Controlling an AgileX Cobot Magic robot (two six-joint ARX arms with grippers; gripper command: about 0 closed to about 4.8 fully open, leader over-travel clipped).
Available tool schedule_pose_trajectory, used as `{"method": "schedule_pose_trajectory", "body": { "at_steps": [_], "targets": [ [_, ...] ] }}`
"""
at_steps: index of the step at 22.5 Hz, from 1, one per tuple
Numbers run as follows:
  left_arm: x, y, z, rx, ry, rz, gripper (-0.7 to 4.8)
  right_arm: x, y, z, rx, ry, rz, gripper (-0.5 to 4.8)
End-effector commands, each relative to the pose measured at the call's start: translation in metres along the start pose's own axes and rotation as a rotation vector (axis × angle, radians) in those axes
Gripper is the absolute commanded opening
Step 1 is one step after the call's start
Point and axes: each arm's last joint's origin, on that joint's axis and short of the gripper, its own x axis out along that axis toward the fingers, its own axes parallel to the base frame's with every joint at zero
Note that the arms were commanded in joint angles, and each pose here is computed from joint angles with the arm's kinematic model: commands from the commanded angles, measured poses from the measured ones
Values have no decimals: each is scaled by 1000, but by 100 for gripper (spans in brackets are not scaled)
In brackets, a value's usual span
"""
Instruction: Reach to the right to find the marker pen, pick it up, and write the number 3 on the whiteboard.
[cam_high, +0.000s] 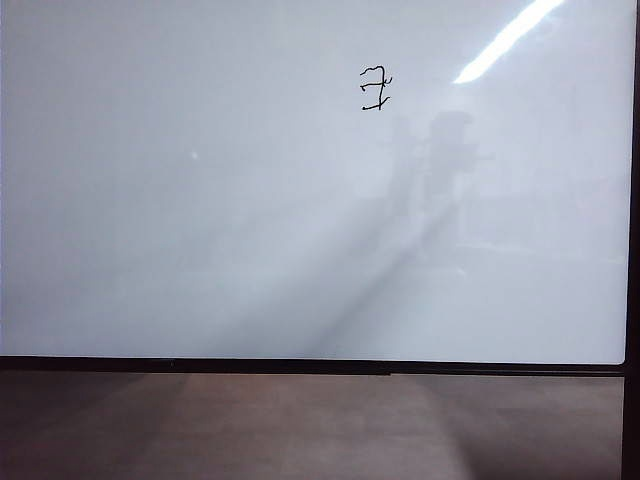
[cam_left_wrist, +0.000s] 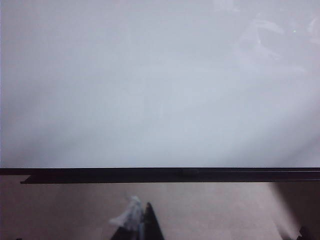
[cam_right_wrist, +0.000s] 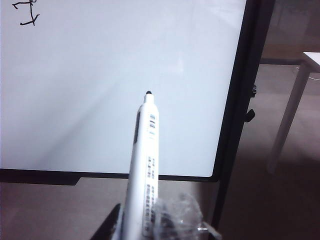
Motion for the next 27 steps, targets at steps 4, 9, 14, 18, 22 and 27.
{"method": "schedule_pose_trajectory", "body": {
  "at_steps": [4,9,14,18,22,27],
  "targets": [
    [2,0,-9,2,9,40,-5,-1,0,3,7,-17,2,58],
    [2,-7,-10,57,14,65,-5,-1,0,3,7,-17,2,58],
    [2,-6,-9,45,9,38,-5,-1,0,3,7,-17,2,58],
    [2,-2,-8,-8,-6,33,-5,-1,0,3,7,-17,2,58],
    [2,-1,-8,-8,-2,74,26,-1,0,3,7,-17,2,58],
    [2,-1,-9,-8,2,70,27,-1,0,3,7,-17,2,58]
  ]
}}
